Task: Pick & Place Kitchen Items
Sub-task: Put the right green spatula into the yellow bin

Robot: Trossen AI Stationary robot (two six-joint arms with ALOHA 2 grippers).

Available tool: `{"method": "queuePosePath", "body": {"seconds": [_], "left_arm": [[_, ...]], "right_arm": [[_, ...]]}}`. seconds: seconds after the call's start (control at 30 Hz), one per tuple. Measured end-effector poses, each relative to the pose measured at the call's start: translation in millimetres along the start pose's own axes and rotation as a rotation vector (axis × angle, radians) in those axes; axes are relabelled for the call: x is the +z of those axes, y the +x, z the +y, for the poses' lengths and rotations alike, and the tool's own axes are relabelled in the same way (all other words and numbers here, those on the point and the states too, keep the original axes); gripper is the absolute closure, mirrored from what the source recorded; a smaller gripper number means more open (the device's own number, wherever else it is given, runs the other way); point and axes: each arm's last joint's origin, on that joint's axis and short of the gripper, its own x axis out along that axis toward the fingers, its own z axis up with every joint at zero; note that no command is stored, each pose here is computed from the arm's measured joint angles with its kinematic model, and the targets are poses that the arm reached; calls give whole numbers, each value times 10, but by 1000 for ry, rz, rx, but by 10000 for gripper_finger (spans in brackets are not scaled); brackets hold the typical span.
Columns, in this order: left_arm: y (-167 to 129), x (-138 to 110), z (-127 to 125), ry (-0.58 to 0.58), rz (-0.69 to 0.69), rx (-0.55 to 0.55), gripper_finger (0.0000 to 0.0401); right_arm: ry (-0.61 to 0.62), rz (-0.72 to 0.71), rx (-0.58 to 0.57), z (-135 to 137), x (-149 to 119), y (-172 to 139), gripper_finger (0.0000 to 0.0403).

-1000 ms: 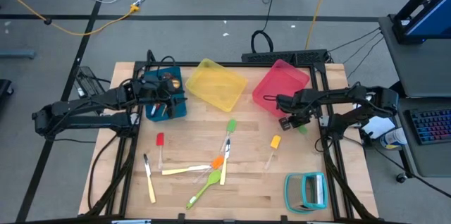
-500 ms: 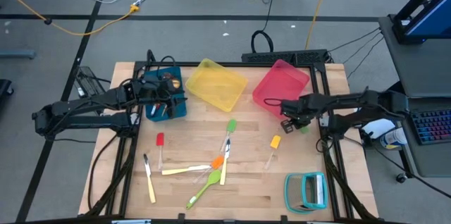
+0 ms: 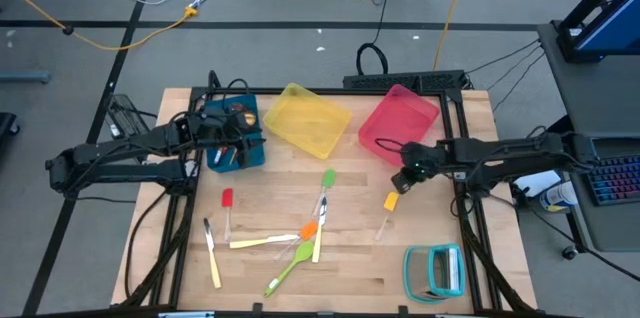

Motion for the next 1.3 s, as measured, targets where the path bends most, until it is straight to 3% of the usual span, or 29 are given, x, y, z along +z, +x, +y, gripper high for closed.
{"method": "queuePosePath", "body": {"seconds": [0.3, 0.5, 0.9, 1.07, 1.3], "left_arm": [[1, -1, -9, -35, 1, -5, 242], [1, -3, -56, -41, 2, -28, 242], [-7, -12, -195, -50, 1, -35, 242], [-12, -15, -236, -56, -4, -14, 242], [-17, -10, -266, -60, -19, 18, 242]], "right_arm": [[-322, -426, 417, 480, 289, -141, 402], [-429, -744, 487, 662, 489, -203, 403], [-671, -1171, 410, 764, 860, 44, 403], [-586, -1335, 244, 731, 965, 190, 403], [-538, -1285, 80, 687, 1110, 642, 403]]}}
